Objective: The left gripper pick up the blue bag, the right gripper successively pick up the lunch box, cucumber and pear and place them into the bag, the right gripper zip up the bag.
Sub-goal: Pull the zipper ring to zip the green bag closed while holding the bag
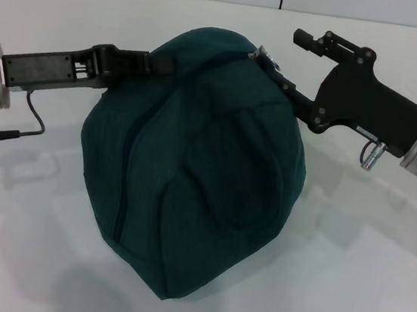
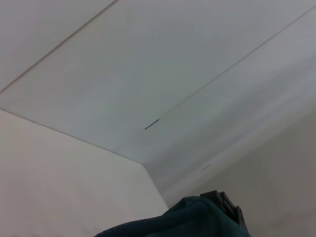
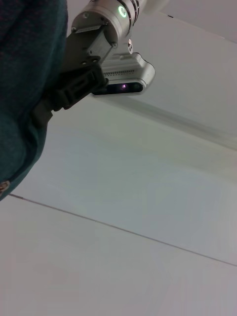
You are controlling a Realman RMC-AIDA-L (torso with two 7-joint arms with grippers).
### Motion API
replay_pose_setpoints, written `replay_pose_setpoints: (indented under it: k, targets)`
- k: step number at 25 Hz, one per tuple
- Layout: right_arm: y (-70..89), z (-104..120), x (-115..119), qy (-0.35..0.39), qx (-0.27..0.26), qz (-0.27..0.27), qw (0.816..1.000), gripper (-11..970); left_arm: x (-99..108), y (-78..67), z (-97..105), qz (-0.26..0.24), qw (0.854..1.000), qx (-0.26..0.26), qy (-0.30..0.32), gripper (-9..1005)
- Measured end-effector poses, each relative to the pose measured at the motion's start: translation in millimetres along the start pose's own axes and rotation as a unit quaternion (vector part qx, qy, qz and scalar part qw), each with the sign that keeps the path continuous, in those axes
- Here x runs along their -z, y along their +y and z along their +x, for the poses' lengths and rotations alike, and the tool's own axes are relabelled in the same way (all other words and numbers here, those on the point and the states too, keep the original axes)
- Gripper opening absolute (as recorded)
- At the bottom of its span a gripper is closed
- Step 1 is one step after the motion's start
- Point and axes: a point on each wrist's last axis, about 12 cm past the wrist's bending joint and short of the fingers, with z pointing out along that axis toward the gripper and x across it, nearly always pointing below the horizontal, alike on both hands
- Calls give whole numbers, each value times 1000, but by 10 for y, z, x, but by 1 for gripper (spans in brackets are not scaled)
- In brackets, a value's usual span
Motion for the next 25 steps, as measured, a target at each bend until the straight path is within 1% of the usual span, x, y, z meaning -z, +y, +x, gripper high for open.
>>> replay_pose_setpoints:
  k: [10, 15, 25]
  targets:
    - [-5, -21, -53, -3, 12, -6, 1000, 548, -17, -5, -11, 2, 1000, -2, 1, 49]
    - [34, -23, -62, -5, 23, -15, 1000, 428, -10, 0, -13, 0, 1000, -2, 0, 49]
    - [51, -27, -34, -10, 25, -13, 1000, 348, -8, 5, -14, -2, 1000, -1, -1, 49]
